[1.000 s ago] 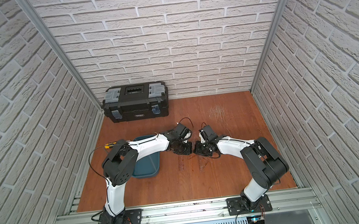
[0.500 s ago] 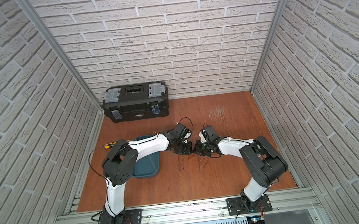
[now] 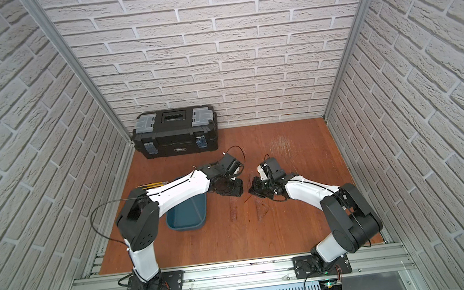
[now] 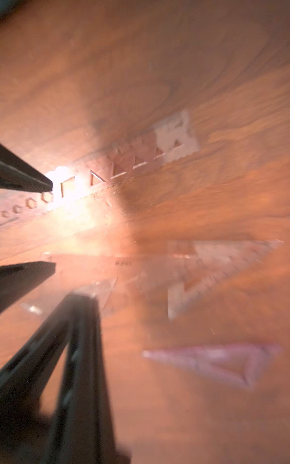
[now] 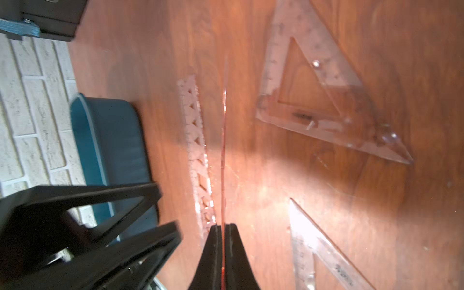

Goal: Put the scattered rulers into the storage box
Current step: Pick up the ruler from the center of the board, then place the ruler in the storage box.

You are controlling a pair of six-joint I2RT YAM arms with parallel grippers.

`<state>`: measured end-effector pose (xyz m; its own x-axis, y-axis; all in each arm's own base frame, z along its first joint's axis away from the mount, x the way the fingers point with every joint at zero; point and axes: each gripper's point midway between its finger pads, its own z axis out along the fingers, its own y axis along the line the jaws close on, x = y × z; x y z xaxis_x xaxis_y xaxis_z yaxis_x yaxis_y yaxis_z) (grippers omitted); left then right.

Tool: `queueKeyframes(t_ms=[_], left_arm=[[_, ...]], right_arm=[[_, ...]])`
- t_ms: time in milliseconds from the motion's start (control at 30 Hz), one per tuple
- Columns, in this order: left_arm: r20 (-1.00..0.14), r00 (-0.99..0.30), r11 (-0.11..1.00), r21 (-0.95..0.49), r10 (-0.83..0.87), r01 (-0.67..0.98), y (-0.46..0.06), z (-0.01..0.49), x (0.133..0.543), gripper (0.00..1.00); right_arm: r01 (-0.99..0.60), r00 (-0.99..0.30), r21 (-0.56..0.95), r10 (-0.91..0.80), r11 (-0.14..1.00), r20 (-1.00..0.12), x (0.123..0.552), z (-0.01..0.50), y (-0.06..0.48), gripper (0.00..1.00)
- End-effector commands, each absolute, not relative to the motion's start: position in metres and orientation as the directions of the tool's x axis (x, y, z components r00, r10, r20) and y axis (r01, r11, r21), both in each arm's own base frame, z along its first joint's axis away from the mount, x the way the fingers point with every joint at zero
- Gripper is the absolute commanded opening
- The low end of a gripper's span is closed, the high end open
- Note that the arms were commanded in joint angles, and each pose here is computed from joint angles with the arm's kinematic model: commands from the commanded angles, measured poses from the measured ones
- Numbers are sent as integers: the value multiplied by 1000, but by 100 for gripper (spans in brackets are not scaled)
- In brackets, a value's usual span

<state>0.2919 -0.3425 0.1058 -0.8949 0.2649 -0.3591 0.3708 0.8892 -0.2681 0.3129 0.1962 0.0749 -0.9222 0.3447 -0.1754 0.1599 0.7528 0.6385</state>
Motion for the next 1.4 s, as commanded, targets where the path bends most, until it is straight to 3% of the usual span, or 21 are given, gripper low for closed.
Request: queueKeyframes(t_ms=[0,300,633,1000,1367], left_arm=[[-454,-857,895,-235,244,379,-328,154,297,51],[-548,-826,940,-197,131,280,-264,200,294,51],[-552,-832,972,-221,-59,78,-175,200,270,50],[-520,-816,958,-252,-253,-136,-102,182,234,52],[-508,-805,942,-282,-307,-182,-84,175,218,53]], right_arm=[[94,-920,673,322,734,-223,320,106,205,3],[-28,-930,706,240,707,-277,328,151,253,3],[-149,-947,722,111,676,-300,320,170,332,3],[-229,-956,730,-6,644,-295,305,158,422,3],[-257,-961,690,-100,677,-259,299,114,469,3]])
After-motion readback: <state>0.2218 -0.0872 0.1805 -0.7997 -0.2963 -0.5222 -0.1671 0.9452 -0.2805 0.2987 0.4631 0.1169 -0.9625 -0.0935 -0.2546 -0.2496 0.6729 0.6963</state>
